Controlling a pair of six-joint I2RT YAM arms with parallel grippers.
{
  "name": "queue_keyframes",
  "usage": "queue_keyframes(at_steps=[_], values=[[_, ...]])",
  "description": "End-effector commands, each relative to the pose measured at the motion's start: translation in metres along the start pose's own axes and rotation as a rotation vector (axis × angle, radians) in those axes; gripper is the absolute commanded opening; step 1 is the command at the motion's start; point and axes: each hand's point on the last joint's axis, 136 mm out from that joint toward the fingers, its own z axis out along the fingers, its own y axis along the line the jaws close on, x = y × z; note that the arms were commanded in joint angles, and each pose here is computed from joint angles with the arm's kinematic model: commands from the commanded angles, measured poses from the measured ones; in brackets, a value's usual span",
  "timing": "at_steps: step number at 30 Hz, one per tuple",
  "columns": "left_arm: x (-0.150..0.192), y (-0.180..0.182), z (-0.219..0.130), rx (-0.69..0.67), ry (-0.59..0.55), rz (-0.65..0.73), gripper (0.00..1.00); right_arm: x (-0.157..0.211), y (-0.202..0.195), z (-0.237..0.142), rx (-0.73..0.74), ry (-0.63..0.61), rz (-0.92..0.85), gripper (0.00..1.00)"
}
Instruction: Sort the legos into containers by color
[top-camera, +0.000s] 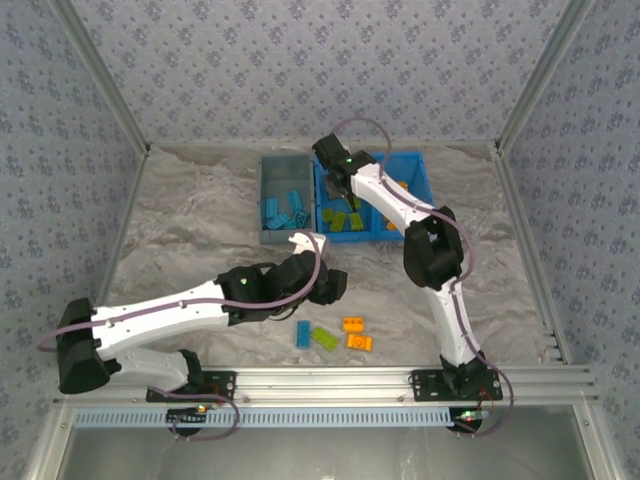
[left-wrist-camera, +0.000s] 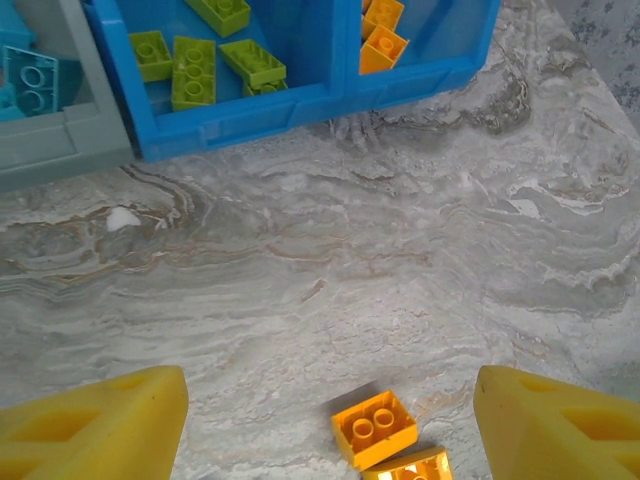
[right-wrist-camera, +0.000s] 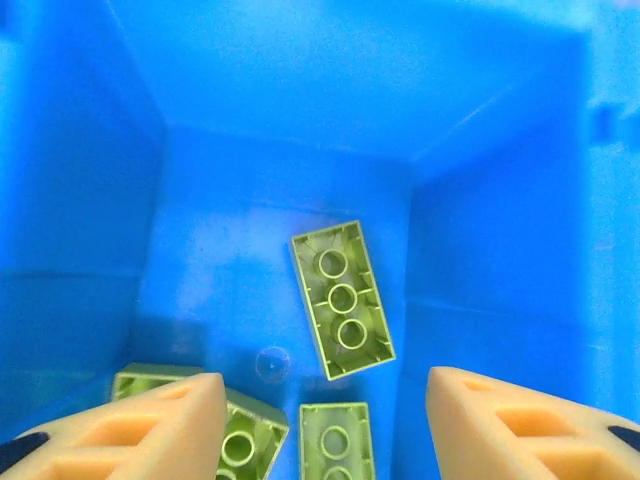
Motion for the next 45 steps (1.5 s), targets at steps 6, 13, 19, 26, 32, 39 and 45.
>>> queue_keyframes(at_steps=[6, 13, 19, 26, 32, 39, 45], values=[[0.003, 0.026, -0.034, -0.061, 0.030, 0.026, 0.77, -0.039, -0.030, -0.147, -0.107, -0.230, 0.048, 0.57], [0.052, 0.058, -0.028, -0.149, 0.219, -0.093, 0.79, 0.048, -0.017, -0.205, -0.313, -0.199, 0.035, 0.59], [0.097, 0.073, -0.004, -0.185, 0.353, -0.226, 0.81, 0.166, 0.004, -0.240, -0.521, -0.070, 0.003, 0.63], [0.130, 0.077, 0.032, -0.277, 0.489, -0.245, 0.82, 0.265, 0.023, -0.244, -0.628, 0.072, 0.034, 0.64], [0.152, 0.079, 0.053, -0.333, 0.559, -0.271, 0.79, 0.300, 0.030, -0.237, -0.610, 0.116, 0.026, 0.63], [0.170, 0.080, 0.062, -0.343, 0.599, -0.281, 0.69, 0.303, 0.035, -0.236, -0.606, 0.108, 0.024, 0.63], [0.175, 0.081, 0.066, -0.362, 0.594, -0.274, 0.54, 0.303, 0.036, -0.236, -0.603, 0.111, 0.021, 0.63]])
